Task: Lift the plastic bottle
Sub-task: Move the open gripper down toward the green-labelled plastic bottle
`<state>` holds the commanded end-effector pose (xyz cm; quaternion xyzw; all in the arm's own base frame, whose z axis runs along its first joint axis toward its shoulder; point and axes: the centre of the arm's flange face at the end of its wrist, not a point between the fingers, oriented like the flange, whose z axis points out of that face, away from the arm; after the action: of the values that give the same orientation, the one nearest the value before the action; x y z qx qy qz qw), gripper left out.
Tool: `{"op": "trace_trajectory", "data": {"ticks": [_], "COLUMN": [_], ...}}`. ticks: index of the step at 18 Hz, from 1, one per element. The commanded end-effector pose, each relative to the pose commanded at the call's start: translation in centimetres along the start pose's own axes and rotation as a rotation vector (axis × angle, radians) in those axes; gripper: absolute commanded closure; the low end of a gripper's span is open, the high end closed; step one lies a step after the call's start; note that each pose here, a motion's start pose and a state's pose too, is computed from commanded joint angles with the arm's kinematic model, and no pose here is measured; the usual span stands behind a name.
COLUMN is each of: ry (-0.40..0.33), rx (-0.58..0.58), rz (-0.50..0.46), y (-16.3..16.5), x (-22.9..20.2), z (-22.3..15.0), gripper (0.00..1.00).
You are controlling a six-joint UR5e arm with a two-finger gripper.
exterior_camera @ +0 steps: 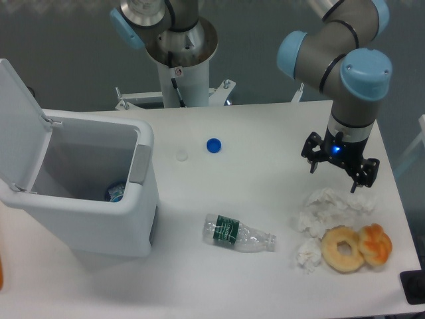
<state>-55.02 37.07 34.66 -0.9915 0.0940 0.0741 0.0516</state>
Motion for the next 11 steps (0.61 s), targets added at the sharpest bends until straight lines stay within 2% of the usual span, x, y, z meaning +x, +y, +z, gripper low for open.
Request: {"op": "trace_trajectory", "data": {"ticks": [4, 6, 11], "ry": [0.001, 0.005, -0.019], "rx": [0.004, 0.008, 0.043], "rz": [0.004, 0.021, 0.044], "y": [-0.5, -1.9, -3.0], "x": [0.3, 0.8, 2.4], "z": [0.2, 0.6, 4.3], "gripper": [0.00, 0.00, 0.00]}}
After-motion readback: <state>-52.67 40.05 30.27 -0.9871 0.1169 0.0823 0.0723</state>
